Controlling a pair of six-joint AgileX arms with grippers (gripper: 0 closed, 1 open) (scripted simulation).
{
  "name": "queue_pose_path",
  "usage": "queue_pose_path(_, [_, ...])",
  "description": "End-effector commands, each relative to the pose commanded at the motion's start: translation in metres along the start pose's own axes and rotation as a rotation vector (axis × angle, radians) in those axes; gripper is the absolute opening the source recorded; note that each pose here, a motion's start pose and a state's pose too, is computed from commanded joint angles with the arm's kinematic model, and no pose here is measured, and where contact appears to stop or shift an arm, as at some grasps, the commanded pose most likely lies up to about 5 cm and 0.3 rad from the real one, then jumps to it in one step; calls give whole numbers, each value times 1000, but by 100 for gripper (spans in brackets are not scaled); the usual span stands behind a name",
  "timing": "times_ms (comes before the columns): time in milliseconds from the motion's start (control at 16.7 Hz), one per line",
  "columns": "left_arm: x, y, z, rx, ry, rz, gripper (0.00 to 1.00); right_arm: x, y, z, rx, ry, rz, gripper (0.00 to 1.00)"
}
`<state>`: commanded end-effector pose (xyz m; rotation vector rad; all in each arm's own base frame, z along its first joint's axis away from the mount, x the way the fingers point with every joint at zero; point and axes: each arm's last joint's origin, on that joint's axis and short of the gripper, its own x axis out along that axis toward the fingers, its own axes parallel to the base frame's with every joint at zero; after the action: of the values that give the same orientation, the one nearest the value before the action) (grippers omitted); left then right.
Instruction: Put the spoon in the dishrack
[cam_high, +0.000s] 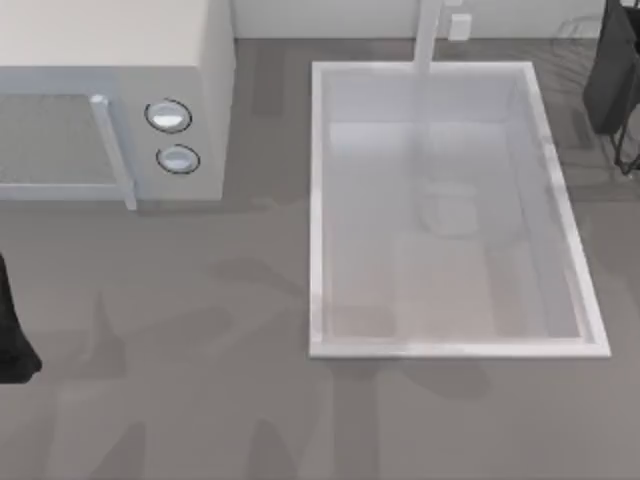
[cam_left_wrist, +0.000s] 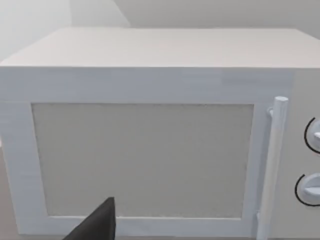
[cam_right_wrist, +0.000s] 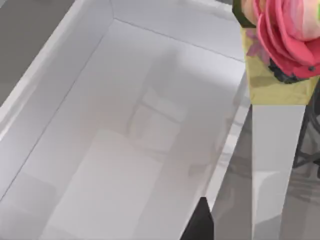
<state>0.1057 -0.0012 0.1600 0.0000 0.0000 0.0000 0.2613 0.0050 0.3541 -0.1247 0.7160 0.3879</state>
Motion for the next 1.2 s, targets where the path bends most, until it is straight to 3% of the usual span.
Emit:
queue_pose_path(180, [0, 0, 0, 0, 0, 0, 100, -43, -45, -5, 115, -302, -158, 0])
queue_pose_path(480, [0, 0, 0, 0, 0, 0, 100, -116, -71, -23, 139, -645, -359, 0])
queue_pose_path(660, [0, 0, 0, 0, 0, 0, 100, -133, -69, -29, 129, -714, -397, 0])
queue_pose_path(960, [0, 0, 0, 0, 0, 0, 100, -132, -69, -28, 128, -715, -394, 0])
queue_pose_path(1200, [0, 0, 0, 0, 0, 0, 100, -105, -94, -21, 132, -712, -385, 0])
